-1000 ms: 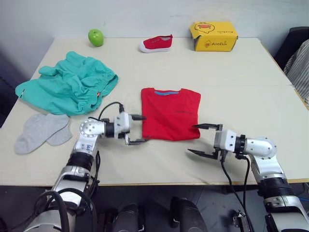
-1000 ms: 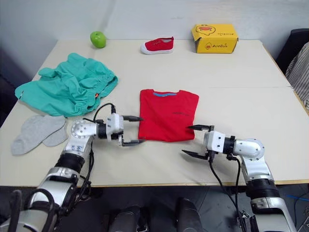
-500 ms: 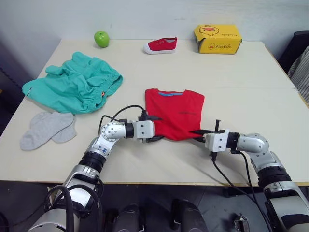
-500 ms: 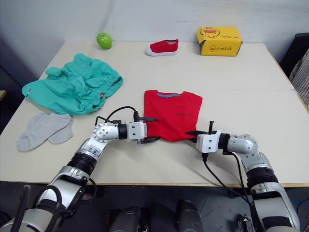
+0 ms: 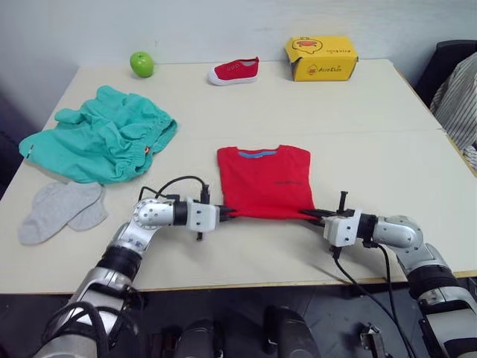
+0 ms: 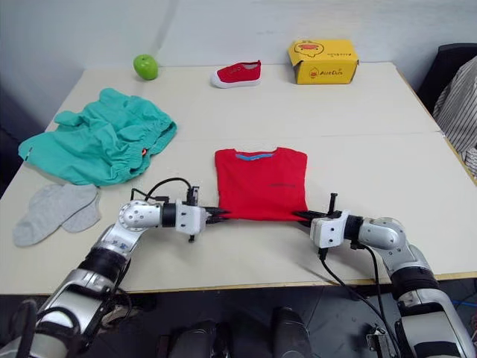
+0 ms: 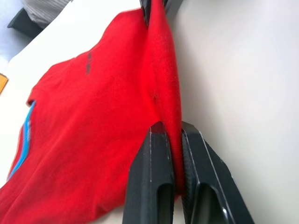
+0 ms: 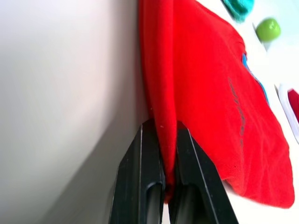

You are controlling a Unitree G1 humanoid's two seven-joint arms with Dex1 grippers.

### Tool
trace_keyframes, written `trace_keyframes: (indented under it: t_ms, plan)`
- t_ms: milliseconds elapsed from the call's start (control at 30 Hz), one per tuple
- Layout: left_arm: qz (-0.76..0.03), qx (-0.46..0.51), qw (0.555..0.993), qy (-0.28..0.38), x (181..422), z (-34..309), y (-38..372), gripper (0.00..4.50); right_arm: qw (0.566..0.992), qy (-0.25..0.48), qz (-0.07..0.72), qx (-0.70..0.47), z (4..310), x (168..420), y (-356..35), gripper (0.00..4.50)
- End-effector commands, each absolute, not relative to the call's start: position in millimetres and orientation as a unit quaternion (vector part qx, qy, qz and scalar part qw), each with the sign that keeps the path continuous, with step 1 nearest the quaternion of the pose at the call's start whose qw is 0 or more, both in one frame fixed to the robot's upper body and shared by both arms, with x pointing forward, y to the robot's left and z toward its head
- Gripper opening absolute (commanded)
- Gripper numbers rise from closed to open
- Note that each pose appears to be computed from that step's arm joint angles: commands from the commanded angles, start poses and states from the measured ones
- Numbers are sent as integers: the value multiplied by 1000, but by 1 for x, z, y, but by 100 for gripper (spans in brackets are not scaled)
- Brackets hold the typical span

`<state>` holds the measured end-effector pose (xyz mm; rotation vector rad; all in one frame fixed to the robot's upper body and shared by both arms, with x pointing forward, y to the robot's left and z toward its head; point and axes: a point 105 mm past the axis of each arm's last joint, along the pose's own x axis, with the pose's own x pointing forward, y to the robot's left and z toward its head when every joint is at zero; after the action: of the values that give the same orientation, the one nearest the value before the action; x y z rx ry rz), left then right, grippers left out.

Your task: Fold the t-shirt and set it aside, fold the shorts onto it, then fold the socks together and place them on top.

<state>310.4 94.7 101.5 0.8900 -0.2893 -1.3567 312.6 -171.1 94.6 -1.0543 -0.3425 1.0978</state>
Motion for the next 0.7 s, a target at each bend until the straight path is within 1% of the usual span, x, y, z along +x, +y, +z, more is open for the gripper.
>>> trace_keyframes:
  t_ms: [33, 133, 267, 367, 467, 567, 633, 700]
  plan:
    - [-611, 391, 679, -118, 292, 100, 101, 4, 700, -162, 513, -470, 96, 298, -171, 0]
    - [-604, 386, 687, -119, 279, 103, 101, 4, 694, -169, 530, -457, 95, 283, -165, 0]
    - [-580, 389, 708, -103, 263, 100, 107, 4, 691, -162, 553, -436, 89, 255, -157, 0]
    - [-562, 370, 736, -71, 258, 95, 117, 4, 704, -146, 550, -425, 83, 244, -156, 0]
    - [-566, 357, 741, -50, 251, 91, 124, 4, 726, -131, 545, -399, 80, 237, -155, 0]
    - [-580, 350, 735, -41, 241, 90, 128, 86, 731, -106, 560, -376, 77, 229, -154, 72]
    - [-588, 339, 733, -41, 235, 90, 129, 149, 727, -106, 562, -380, 78, 227, -155, 138]
    - [-593, 311, 741, -44, 227, 93, 131, 210, 721, -93, 579, -368, 80, 219, -160, 206]
